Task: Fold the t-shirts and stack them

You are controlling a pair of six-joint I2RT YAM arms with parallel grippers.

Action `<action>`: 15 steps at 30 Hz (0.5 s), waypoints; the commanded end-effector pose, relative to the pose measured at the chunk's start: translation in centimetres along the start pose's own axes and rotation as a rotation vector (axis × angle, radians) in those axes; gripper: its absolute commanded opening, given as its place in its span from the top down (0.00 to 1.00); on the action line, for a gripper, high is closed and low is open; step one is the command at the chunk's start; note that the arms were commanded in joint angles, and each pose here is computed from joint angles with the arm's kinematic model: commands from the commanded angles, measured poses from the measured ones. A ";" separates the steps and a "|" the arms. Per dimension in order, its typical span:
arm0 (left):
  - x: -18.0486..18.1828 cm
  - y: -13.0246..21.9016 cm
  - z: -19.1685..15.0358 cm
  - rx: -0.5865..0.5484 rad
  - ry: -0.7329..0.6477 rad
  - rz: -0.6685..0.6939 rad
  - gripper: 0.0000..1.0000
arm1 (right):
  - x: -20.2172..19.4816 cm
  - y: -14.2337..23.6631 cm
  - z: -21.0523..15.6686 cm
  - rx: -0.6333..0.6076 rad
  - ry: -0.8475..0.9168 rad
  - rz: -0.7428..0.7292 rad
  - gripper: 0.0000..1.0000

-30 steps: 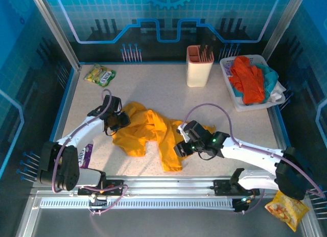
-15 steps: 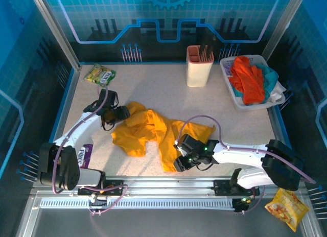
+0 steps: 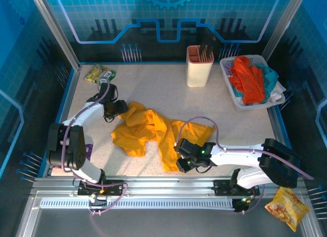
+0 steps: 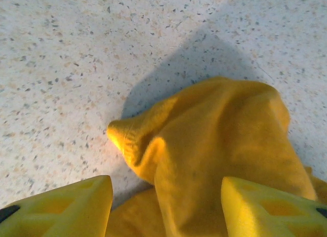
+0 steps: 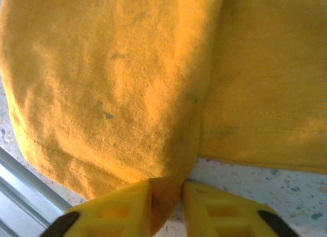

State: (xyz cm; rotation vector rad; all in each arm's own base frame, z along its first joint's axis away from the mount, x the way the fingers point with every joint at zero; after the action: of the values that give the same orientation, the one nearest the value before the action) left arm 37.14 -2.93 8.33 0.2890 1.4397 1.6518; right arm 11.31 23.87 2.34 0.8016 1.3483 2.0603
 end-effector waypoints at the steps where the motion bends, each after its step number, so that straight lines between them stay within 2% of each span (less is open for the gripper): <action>1: -1.5 -1.6 1.0 0.015 0.031 -0.051 0.40 | -0.2 -0.4 -0.8 0.034 -0.005 -0.033 0.84; 4: -2.8 -2.7 0.9 0.063 0.056 -0.099 0.39 | -1.0 0.2 -0.6 0.012 -0.025 -0.082 1.00; 9: -4.2 -2.9 1.4 0.074 0.078 -0.141 0.40 | -3.2 3.1 0.8 -0.074 -0.067 -0.189 1.00; 15: -5.5 -0.6 3.8 0.005 -0.010 -0.124 0.40 | -6.8 8.8 3.3 -0.203 -0.093 -0.294 1.00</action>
State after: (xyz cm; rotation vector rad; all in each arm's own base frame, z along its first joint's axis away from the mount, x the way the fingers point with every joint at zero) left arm 42.09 -4.94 8.51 0.2042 1.4980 1.5443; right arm 15.61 20.12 7.57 0.6730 1.1468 1.9195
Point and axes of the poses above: each hand's point on the last joint's axis, 136 mm out from that joint toward the fingers, its own y axis back along the fingers, its own x axis along the line the jaws close on, z = x × y, the point moved 1 cm from there along y, back along the fingers, and after that the axes turned 13 degrees about y, right-handed, at the moved point
